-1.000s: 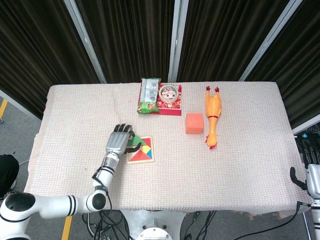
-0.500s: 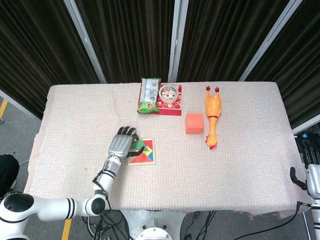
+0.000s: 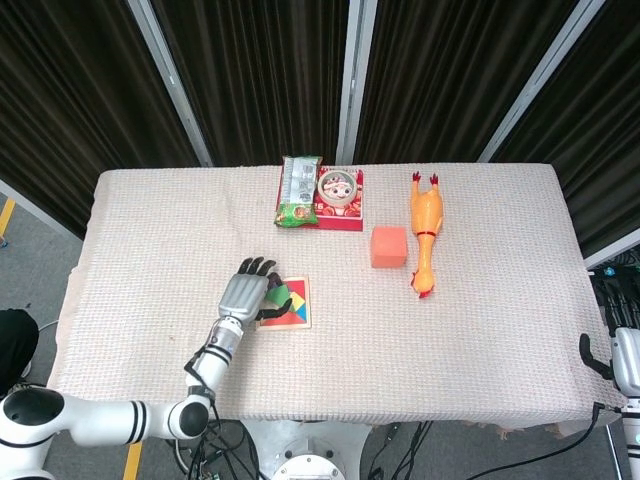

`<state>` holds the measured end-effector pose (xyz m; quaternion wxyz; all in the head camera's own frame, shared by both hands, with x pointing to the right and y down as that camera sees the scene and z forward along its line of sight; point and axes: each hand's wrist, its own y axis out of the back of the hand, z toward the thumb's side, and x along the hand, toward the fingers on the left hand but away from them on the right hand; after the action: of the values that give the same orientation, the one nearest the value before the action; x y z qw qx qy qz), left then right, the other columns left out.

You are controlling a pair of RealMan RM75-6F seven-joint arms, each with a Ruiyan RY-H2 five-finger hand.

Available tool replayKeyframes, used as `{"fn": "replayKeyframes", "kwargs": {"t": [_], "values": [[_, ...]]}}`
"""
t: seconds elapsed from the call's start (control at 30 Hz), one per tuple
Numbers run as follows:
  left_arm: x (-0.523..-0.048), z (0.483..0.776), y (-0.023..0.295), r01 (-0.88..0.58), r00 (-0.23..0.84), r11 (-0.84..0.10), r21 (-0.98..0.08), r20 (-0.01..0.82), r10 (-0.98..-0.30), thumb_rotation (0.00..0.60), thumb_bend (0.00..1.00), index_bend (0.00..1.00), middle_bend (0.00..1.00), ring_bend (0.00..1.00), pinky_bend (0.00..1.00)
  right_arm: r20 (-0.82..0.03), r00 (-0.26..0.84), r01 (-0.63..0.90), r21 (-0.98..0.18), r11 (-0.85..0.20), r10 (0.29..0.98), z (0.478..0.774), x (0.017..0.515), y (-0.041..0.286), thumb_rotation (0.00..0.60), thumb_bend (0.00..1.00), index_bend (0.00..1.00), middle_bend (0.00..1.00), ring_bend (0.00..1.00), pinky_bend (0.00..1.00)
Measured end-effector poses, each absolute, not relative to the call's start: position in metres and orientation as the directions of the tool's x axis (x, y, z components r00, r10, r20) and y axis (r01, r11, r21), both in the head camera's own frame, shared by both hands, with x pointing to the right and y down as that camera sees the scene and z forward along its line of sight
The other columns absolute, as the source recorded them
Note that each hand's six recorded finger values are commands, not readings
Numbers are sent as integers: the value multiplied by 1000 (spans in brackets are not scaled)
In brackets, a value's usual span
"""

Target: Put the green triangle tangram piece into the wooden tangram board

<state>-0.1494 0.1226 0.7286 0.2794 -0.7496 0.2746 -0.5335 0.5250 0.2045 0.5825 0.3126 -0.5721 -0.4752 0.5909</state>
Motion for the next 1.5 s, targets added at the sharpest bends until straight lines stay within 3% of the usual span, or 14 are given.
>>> {"fn": "replayKeyframes", "kwargs": {"t": [0.73,0.93,1.27,1.5], "values": [[-147,715,139,-110,324,-704,-701,644,-693,178,301,368,85,0,0,-378,-149,171,-920,-353,914,582,524,204,600,435,0,0,0,0],[-147,712,134,-127,326,-684,-718,622,-712,181,301,318,85,0,0,-376,-149,170,-921,-351,915,581,523,204,600,435,0,0,0,0],[-159,733,121,-99,256,-692,-715,654,-712,179,302,317,85,0,0,-381,-154,173,-919,-355,912,583,526,205,600,435,0,0,0,0],[-154,734,124,-92,271,-702,-706,661,-700,182,301,332,85,0,0,-379,-153,175,-919,-353,913,583,526,204,600,435,0,0,0,0]]}}
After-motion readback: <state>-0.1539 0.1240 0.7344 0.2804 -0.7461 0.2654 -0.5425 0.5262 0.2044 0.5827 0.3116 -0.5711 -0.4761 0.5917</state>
